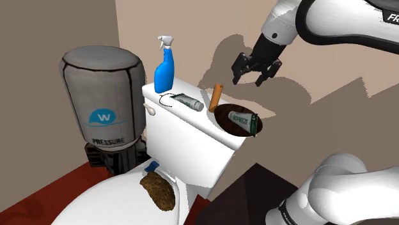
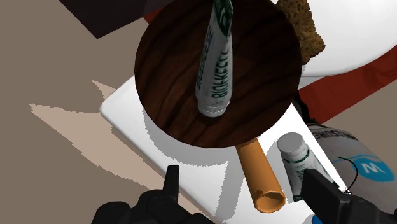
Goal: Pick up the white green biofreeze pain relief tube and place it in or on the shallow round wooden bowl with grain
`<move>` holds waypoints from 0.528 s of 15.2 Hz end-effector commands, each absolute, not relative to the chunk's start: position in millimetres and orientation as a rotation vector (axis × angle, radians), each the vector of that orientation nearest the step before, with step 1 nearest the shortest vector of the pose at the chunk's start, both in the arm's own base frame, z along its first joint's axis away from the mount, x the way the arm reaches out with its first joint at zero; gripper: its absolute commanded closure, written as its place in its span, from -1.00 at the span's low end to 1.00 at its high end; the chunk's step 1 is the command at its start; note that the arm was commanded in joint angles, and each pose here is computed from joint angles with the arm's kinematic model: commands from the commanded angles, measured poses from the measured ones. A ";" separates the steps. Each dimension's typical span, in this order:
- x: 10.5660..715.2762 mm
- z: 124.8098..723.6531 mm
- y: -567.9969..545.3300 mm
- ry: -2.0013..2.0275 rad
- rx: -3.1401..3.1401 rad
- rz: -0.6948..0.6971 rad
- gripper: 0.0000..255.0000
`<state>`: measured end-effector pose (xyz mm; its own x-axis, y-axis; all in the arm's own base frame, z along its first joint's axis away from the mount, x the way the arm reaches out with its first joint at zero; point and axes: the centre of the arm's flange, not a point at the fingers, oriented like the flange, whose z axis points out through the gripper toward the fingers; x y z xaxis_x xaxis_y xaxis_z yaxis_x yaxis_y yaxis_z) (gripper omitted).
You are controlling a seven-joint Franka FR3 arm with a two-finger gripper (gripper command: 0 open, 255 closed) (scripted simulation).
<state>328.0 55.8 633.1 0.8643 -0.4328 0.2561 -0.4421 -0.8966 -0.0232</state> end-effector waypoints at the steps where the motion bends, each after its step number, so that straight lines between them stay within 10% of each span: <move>1: 324.9 645.8 57.0 -0.704 2.998 0.399 -1.00; 8: 316.0 681.4 60.4 -0.704 2.998 0.399 -1.00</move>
